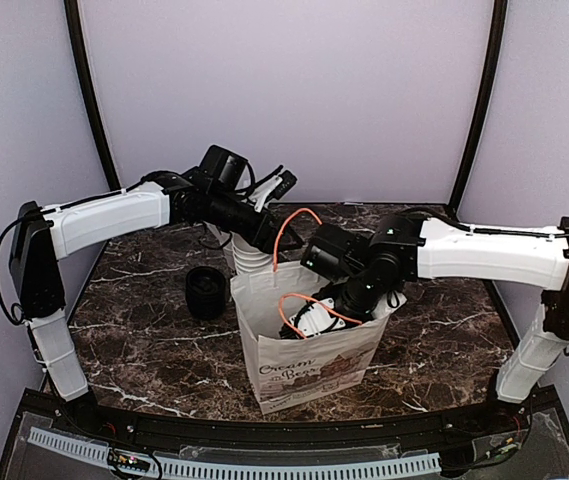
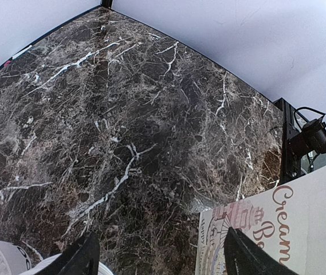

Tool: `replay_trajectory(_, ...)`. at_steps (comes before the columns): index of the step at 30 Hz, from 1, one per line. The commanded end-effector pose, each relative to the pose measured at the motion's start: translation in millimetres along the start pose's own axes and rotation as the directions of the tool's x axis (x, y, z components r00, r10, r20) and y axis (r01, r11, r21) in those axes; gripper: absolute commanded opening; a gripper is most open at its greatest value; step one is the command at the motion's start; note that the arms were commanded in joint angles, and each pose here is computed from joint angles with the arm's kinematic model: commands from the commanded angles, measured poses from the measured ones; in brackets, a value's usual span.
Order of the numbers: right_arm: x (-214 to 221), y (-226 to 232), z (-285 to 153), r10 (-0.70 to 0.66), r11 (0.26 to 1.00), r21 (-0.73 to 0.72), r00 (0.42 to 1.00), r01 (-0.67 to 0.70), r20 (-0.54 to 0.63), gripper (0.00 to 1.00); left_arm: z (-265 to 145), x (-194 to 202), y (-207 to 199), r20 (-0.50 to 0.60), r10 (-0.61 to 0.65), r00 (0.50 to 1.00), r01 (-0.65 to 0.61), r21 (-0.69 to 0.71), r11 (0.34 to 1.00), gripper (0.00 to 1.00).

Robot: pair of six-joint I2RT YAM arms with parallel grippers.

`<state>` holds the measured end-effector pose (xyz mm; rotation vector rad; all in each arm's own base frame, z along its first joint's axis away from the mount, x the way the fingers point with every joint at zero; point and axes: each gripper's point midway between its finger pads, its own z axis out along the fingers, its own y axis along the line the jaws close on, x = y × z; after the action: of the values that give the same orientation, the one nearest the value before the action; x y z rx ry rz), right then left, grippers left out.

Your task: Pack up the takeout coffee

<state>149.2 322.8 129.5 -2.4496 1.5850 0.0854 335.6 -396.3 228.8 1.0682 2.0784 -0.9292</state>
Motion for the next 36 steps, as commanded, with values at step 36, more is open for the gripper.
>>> replay_trajectory(36,-30,6,-37,0.017,0.995,-0.103,1.0,-0.016,0.017,0.99,-43,0,-14,0.042,0.021,0.999,-0.019,-0.043,0.999,0.78)
